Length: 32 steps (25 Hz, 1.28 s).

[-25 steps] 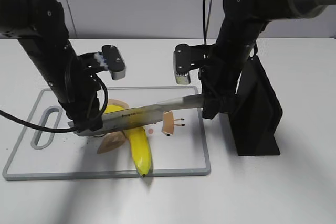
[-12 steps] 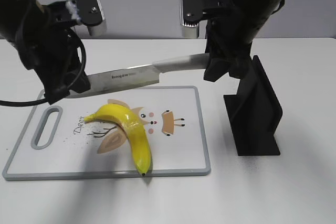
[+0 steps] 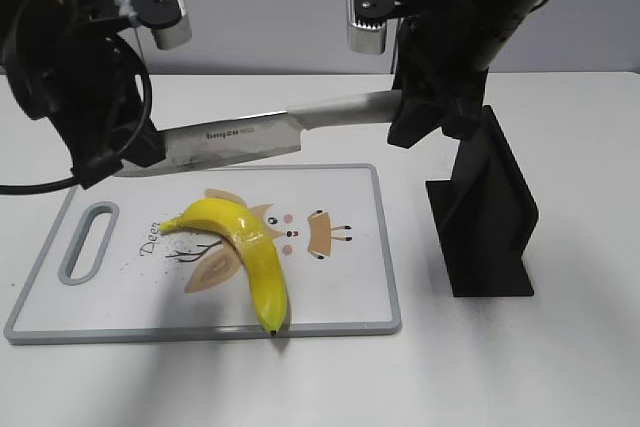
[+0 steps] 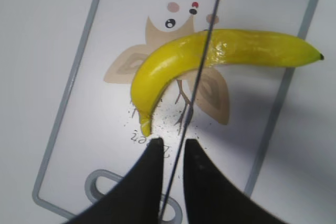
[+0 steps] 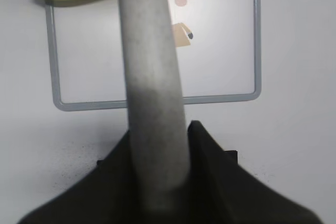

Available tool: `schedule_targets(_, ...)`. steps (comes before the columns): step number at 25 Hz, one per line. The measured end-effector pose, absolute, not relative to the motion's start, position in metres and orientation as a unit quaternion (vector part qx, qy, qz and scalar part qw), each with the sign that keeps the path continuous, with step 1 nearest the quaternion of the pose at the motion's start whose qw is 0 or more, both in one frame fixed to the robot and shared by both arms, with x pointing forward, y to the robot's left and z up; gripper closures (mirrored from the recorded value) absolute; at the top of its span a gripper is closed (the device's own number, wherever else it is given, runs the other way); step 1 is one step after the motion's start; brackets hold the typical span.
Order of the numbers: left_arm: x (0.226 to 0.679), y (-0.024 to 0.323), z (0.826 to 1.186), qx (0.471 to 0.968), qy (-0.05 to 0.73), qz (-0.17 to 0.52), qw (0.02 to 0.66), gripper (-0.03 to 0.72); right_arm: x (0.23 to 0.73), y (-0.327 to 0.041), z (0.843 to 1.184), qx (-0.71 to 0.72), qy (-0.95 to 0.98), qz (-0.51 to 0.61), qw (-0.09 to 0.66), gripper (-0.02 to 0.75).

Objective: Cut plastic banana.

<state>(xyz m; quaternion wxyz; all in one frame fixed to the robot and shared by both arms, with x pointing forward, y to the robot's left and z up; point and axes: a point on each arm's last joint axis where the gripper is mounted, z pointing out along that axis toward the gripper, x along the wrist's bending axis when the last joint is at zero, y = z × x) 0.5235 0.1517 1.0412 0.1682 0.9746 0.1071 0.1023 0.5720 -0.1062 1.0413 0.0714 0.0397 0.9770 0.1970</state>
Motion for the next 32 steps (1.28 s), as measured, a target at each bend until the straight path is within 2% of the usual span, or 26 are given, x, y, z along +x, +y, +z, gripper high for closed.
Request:
schedule_targets(5,0.525,0.151,1.042,0.971,0.116,0.109,0.176,0.151,0.572,-0.106,1.042,0.046,0.976,0.201,0.068,0.539)
schedule_targets(6,0.525,0.151,1.042,0.971,0.116,0.111,0.178,0.093,0.572,-0.105,1.042,0.047,0.976,0.202,0.069,0.542)
schedule_targets(7,0.525,0.151,1.043,0.970,0.116,0.113,0.179,0.068,0.572,-0.105,1.042,0.048,0.976,0.202,0.069,0.542)
schedule_targets(12,0.523,0.153,1.055,0.964,0.116,0.140,0.194,0.049,0.573,-0.106,1.041,0.049,0.976,0.198,0.074,0.547)
schedule_targets(21,0.503,0.164,1.108,0.927,0.124,0.244,0.255,0.070,0.574,-0.108,1.041,0.081,0.975,0.194,0.072,0.547)
schedule_targets(24,0.497,0.172,1.120,0.911,0.186,0.256,0.266,0.081,0.574,-0.109,1.041,0.164,0.965,0.198,0.056,0.547)
schedule_targets(27,0.498,0.190,1.125,0.884,0.289,0.260,0.260,0.091,0.576,-0.112,1.045,0.269,0.944,0.185,0.045,0.547)
schedule_targets(32,0.501,0.233,1.118,0.859,0.416,0.213,0.210,0.096,0.576,-0.115,1.066,0.372,0.913,0.162,0.028,0.547)
